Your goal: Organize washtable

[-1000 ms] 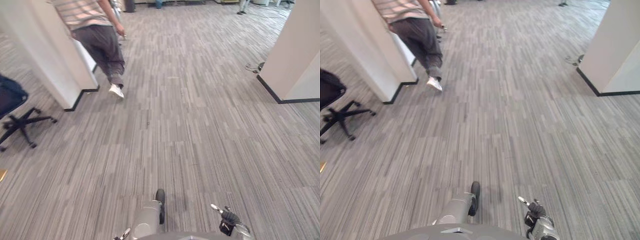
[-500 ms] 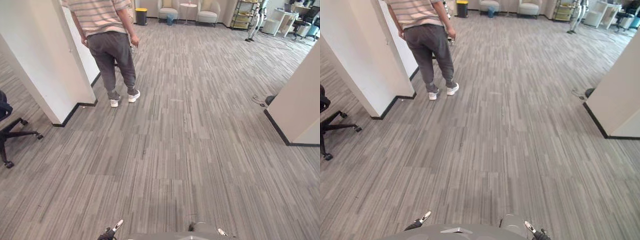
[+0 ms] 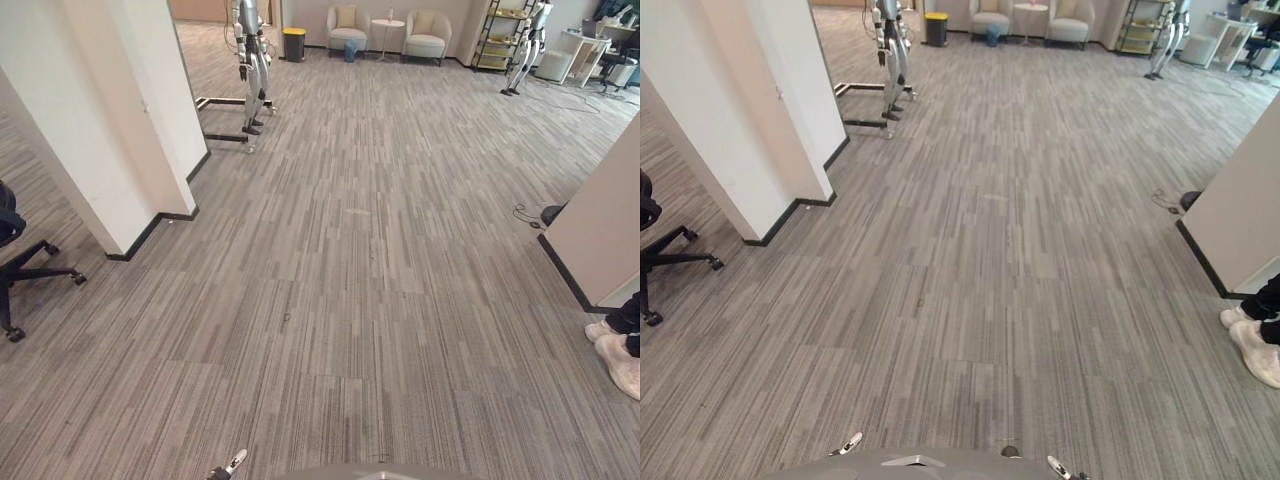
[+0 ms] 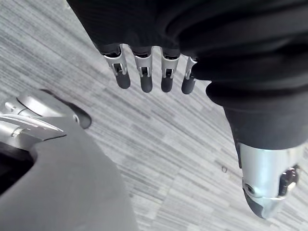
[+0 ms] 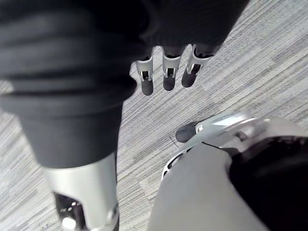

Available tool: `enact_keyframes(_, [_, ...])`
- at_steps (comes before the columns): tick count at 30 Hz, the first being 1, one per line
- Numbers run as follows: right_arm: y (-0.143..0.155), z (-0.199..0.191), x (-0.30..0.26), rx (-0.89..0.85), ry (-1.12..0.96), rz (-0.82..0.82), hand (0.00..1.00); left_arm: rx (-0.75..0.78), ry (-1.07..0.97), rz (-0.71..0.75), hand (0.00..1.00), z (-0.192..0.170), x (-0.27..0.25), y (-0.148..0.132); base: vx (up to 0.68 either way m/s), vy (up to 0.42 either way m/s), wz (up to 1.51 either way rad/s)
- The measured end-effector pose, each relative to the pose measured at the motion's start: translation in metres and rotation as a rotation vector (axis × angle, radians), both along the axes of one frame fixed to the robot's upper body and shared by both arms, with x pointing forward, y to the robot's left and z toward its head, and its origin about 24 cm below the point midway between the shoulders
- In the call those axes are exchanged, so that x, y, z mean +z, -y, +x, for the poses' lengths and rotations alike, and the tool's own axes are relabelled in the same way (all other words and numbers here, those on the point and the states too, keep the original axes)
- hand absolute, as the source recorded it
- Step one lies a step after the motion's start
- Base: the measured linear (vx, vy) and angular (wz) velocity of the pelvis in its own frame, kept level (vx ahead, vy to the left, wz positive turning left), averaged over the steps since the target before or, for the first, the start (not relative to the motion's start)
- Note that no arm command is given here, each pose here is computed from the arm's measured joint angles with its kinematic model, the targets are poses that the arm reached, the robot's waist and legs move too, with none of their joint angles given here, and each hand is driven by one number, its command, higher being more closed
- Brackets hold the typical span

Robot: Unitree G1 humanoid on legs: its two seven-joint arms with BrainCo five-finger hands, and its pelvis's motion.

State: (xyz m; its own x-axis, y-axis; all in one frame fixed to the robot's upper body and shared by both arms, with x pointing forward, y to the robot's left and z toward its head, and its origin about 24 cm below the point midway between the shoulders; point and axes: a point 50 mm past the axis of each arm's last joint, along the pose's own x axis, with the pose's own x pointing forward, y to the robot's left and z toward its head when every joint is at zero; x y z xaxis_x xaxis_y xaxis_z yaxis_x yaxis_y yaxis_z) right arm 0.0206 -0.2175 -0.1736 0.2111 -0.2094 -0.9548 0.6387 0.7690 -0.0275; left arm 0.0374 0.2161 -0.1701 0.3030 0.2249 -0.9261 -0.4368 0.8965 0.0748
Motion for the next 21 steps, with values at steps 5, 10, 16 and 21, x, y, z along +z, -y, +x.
enact_keyframes(5, [0.003,0.006,0.001,-0.034,0.019,-0.001,0.0,-0.072,0.016,0.008,0.0,0.013,0.001,0.001,0.05,-0.036,0.13])
enact_keyframes(10, [0.003,0.01,0.001,-0.115,0.04,0.009,0.0,-0.009,0.005,0.007,0.0,0.006,0.001,-0.002,0.12,-0.159,-0.18])
enact_keyframes(16, [0.012,0.026,0.004,-0.186,0.082,-0.026,0.0,0.165,0.04,-0.027,0.0,-0.004,0.0,0.009,0.1,-0.164,-0.7])
enact_keyframes(21, [0.013,0.038,0.005,-0.196,0.095,-0.029,0.0,0.118,0.035,-0.036,0.0,-0.007,-0.001,0.018,0.43,-0.123,-0.31])
